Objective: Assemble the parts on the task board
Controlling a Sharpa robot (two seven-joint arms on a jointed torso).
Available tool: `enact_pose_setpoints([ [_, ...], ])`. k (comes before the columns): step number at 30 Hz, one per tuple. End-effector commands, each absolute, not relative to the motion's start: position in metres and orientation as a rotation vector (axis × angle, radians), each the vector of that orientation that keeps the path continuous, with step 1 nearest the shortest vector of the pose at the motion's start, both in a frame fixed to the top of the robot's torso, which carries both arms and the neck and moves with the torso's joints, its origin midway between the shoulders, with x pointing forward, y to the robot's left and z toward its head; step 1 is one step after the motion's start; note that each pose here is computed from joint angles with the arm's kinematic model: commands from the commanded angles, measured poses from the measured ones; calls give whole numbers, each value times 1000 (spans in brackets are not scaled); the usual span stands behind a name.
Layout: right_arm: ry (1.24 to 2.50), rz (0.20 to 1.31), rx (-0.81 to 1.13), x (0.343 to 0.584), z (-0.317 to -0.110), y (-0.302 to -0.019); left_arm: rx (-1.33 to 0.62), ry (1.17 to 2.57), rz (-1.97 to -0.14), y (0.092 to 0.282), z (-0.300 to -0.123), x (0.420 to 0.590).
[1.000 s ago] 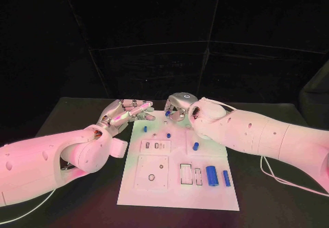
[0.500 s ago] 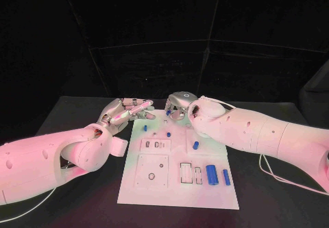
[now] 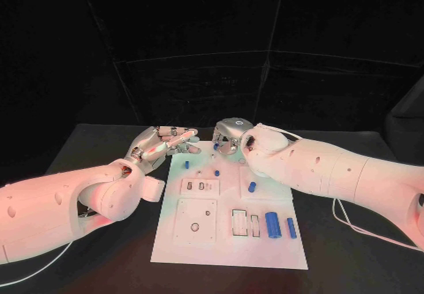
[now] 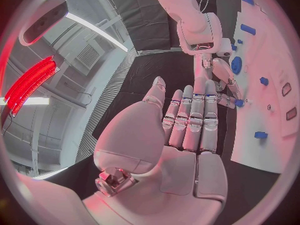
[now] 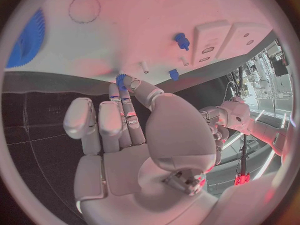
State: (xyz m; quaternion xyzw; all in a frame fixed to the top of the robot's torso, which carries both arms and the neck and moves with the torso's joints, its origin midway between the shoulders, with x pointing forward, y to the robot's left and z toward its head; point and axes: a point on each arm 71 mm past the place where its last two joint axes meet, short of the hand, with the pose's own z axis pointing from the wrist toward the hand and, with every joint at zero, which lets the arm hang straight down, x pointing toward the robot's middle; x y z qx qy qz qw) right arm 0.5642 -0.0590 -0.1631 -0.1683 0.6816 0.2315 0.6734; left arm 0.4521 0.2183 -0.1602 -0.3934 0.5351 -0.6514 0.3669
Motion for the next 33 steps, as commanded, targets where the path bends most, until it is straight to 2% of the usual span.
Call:
enact_pose_setpoints([
  [1, 1528, 511, -386, 565, -162, -58, -1004, 1379, -1697, 217, -159, 452],
  [8, 1513, 514, -378, 565, -160, -60, -1005, 1381, -1698, 217, -159, 452],
  [12, 1490, 531, -352, 561, -158, -72, -1006, 1380, -1696, 218, -159, 452],
  [16, 1482, 565, -287, 555, -156, -95, -1007, 1377, -1693, 221, -159, 452],
  [22, 1536, 607, -125, 547, -155, -142, -1011, 1371, -1681, 226, -159, 452],
  [28, 1611, 576, -37, 546, -156, -179, -1013, 1366, -1670, 230, -159, 454],
  [33, 1667, 539, -11, 548, -160, -194, -1014, 1365, -1665, 232, -160, 455],
])
